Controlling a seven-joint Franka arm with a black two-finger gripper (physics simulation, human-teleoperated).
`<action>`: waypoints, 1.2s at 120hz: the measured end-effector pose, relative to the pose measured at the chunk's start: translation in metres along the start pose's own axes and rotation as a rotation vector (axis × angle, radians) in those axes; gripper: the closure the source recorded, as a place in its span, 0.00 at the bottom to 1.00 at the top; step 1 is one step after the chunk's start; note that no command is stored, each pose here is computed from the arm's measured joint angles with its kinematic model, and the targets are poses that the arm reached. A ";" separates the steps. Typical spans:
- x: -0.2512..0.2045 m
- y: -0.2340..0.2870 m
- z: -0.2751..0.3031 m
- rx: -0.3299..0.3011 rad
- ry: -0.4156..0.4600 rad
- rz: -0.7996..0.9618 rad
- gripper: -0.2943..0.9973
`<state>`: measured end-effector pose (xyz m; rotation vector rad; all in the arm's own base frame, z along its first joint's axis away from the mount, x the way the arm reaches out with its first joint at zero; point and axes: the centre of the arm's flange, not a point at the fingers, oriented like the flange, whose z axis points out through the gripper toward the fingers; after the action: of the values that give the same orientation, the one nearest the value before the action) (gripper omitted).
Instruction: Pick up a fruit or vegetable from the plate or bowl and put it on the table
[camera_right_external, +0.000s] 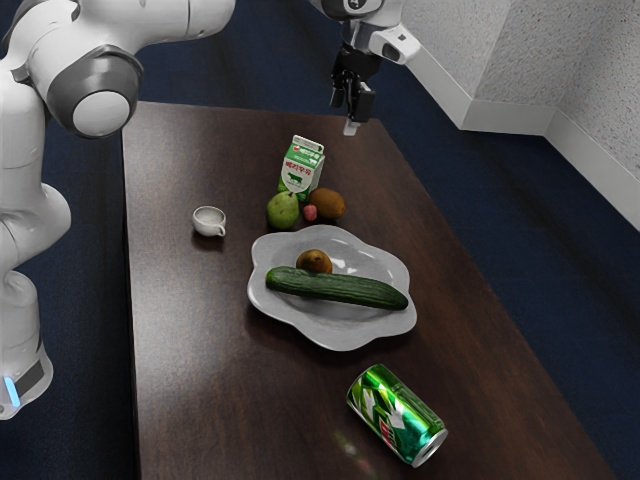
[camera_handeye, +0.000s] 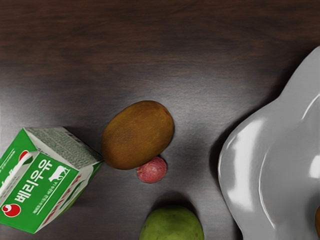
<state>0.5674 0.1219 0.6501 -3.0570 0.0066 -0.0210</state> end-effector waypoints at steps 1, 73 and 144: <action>0.000 0.000 0.000 0.000 0.000 0.000 0.23; 0.029 0.112 0.023 -0.111 -0.027 0.150 0.23; -0.006 0.228 0.122 -0.193 -0.177 0.219 0.23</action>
<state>0.5624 -0.0950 0.5096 -3.2176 0.3505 0.2802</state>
